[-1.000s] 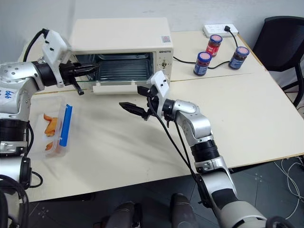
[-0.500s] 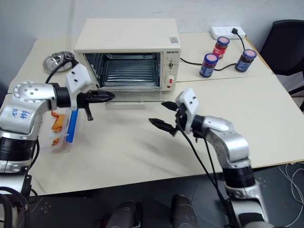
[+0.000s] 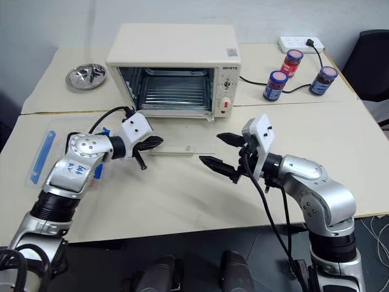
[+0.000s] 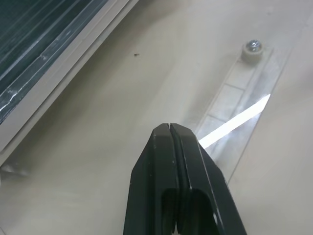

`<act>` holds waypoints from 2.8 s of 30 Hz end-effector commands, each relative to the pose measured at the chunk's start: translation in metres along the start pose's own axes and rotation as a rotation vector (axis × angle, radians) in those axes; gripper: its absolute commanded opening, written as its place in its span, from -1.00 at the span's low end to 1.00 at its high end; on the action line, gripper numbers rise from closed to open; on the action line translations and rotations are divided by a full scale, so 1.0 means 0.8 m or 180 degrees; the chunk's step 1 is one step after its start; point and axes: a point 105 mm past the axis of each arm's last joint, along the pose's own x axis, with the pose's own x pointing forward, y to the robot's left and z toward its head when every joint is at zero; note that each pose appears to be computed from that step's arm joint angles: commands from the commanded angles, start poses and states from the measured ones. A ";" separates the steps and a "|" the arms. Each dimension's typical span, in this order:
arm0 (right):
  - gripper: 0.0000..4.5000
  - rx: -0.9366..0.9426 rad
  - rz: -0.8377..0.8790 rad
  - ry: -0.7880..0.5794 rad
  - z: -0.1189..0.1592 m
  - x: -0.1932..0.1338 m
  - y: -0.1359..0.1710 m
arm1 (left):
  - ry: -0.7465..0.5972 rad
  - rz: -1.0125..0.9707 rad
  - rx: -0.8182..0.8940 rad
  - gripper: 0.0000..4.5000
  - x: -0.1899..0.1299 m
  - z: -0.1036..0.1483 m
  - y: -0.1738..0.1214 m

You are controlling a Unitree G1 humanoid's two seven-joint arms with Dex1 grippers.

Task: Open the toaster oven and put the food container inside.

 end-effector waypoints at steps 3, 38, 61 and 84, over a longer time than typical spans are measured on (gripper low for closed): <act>1.00 -0.0206 0.0144 -0.0125 0.028 -0.009 0.010 | -0.0189 0.0057 -0.0124 -0.99 -0.010 0.019 -0.004; 1.00 -0.0346 0.1179 0.0023 0.042 0.023 0.005 | -0.0654 0.4299 -0.4048 0.36 -0.256 -0.074 0.000; 1.00 -0.0198 0.1155 0.0015 0.031 0.029 0.013 | -0.0767 0.4118 -0.5311 0.36 -0.260 -0.069 -0.062; 1.00 -0.0265 0.0922 -0.0083 0.043 0.008 0.022 | -0.0248 0.4172 -0.5785 -0.40 -0.224 -0.151 -0.016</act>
